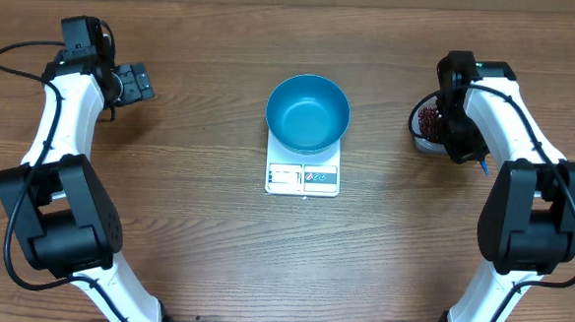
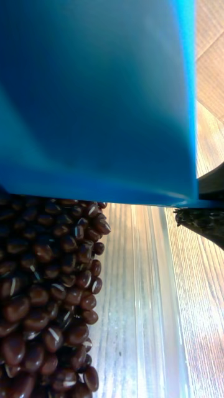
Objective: Scoop item into bowl and weigh 150g on scale
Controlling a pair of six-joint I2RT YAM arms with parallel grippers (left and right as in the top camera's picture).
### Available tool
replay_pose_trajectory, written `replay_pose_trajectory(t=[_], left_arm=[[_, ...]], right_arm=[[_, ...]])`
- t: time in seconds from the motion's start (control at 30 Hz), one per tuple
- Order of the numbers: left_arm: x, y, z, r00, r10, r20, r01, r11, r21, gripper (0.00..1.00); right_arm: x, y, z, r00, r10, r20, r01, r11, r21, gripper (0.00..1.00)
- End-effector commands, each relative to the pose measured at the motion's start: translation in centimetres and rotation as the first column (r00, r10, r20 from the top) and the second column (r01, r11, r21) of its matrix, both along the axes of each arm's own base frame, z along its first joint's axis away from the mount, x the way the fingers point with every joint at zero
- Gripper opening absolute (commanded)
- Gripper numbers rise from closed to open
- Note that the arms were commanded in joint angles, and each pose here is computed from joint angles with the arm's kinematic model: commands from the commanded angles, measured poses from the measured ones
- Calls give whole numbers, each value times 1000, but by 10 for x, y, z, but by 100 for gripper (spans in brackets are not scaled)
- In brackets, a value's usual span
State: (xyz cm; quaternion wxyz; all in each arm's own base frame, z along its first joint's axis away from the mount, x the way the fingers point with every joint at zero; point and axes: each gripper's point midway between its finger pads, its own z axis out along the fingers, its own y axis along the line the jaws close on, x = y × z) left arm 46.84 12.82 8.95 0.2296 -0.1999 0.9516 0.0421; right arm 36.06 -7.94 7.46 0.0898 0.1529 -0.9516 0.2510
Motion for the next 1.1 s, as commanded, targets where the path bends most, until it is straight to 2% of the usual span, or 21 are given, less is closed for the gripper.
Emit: replay_pose_trajectory(t=[0.0, 0.1, 0.33, 0.53, 0.8, 1.07], left_arm=[[3, 2, 4, 1000, -1, 9, 1, 1000, 16, 100], [3, 2, 4, 1000, -1, 9, 1, 1000, 16, 100], [3, 2, 4, 1000, -1, 9, 1, 1000, 16, 100], [3, 2, 4, 1000, -1, 9, 1, 1000, 16, 100], [3, 2, 4, 1000, -1, 9, 0, 1000, 16, 99], [3, 2, 4, 1000, -1, 9, 1, 1000, 16, 100]], right_arm=[[2, 11, -17, 999, -34, -10, 35, 995, 91, 4], [2, 21, -23, 999, -43, -9, 43, 987, 156, 4], [8, 22, -28, 999, -42, 16, 39, 987, 158, 4], [1, 23, -39, 999, -34, -13, 35, 985, 170, 4], [2, 59, -48, 999, -46, -17, 49, 926, 375, 4], [2, 75, -50, 998, -58, -23, 62, 887, 458, 4]])
